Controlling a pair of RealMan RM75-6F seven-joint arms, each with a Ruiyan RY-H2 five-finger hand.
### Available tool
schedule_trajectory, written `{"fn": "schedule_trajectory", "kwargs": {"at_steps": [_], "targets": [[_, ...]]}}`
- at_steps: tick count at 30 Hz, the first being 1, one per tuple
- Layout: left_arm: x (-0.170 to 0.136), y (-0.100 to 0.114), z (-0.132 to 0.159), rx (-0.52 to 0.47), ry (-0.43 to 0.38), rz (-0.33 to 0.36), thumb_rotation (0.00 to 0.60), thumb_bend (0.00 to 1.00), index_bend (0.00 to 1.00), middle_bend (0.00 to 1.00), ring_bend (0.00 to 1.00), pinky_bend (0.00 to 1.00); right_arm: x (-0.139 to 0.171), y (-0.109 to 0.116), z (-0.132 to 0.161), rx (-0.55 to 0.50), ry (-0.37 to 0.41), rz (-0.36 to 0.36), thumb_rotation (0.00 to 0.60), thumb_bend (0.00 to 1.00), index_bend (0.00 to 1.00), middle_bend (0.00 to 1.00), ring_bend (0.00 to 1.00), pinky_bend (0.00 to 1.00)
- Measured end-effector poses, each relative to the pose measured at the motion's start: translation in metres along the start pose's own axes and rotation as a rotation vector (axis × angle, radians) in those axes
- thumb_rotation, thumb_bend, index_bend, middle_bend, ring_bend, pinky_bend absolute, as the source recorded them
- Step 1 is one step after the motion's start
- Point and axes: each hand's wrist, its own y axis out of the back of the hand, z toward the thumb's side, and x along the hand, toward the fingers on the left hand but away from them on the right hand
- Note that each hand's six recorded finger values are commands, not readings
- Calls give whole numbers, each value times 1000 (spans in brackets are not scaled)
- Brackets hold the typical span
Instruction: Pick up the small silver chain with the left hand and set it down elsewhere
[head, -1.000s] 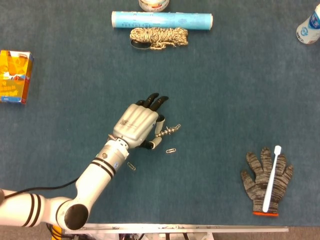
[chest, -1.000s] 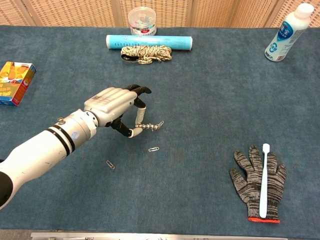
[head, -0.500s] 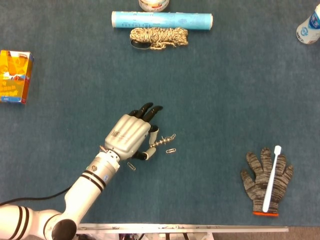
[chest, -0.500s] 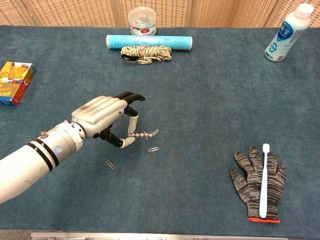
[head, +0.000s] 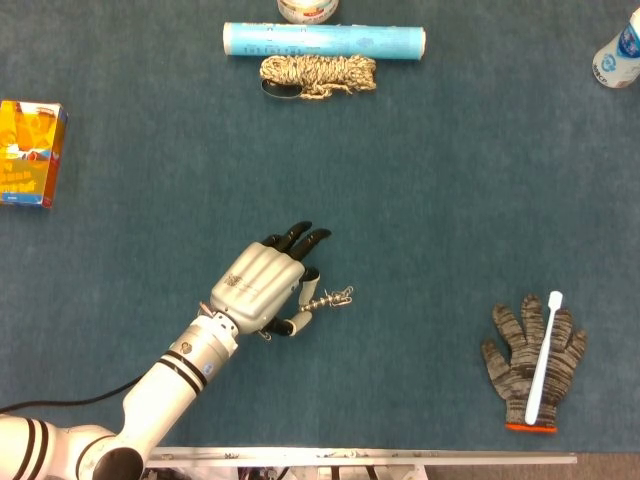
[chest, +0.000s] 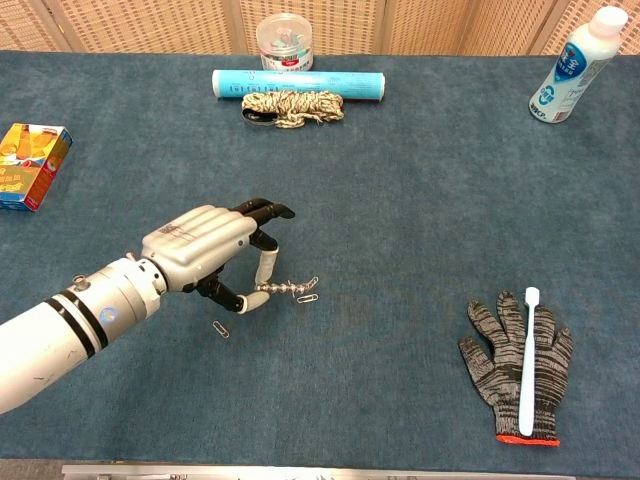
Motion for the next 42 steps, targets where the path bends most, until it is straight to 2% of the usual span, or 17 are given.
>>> {"fn": "schedule_trajectory", "kwargs": {"at_steps": [10,30,42], "targets": [[1,-7,0,19,-8,-24,600,333,662,97,12,231,1,0,0,1,-1,1,600,0,244,285,204,322],[0,-12,-1,20,1,-27,600,333,662,98,12,231,0,-2,-1,-4,-5,3,600,0,244,285,203,322],[-6,-5,-7,21,21,0,600,333,662,99,13,231,-1,-3,-1,-7,-2,6,600,0,244,286,203,322]]}}
